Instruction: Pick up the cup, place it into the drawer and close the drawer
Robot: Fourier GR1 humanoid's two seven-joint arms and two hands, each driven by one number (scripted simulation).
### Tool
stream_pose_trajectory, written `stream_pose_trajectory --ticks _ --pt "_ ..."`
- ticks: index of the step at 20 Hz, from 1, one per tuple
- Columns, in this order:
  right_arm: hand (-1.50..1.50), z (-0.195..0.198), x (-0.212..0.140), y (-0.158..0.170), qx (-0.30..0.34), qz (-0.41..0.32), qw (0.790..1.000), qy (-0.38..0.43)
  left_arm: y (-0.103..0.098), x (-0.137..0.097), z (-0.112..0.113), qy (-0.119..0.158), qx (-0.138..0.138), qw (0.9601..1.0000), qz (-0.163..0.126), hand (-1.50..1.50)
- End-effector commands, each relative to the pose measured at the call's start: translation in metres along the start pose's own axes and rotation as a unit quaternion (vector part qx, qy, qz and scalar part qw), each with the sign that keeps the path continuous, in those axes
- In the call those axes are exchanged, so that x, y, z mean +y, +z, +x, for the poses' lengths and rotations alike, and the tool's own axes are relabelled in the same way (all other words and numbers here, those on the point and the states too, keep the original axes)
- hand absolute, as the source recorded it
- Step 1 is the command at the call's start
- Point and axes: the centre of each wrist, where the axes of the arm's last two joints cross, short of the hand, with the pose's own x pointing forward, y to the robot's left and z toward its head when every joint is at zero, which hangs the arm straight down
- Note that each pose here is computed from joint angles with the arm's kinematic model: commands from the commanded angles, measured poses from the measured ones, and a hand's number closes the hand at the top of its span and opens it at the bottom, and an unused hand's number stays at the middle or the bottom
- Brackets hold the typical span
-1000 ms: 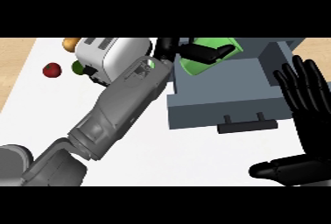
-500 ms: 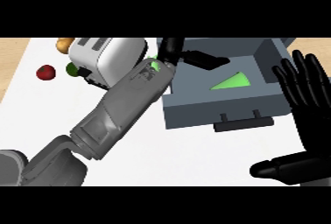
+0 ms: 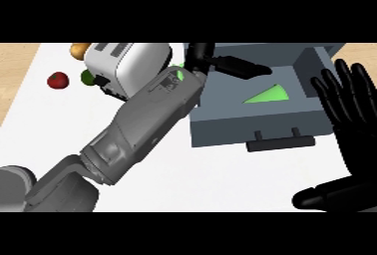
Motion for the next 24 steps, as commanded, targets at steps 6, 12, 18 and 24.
stream_pose_trajectory --ticks 6,12,18,24 --pt "1.5 0.012 -0.011 0.015 0.008 0.015 1.0 0.013 0.003 0.006 0.002 0.098 -0.012 0.995 0.019 -1.5" --pt "1.5 0.034 -0.011 0.024 0.028 0.083 0.99 0.115 0.01 0.055 0.004 0.112 -0.016 0.9919 0.056 -1.5" --pt "1.5 0.017 -0.009 0.035 0.067 0.097 0.978 0.172 0.049 0.115 -0.009 0.125 0.006 0.9884 0.085 -1.5" --pt "1.5 0.019 -0.007 0.019 0.097 0.1 0.969 0.205 0.097 0.168 -0.007 0.113 0.015 0.9874 0.109 -1.5"
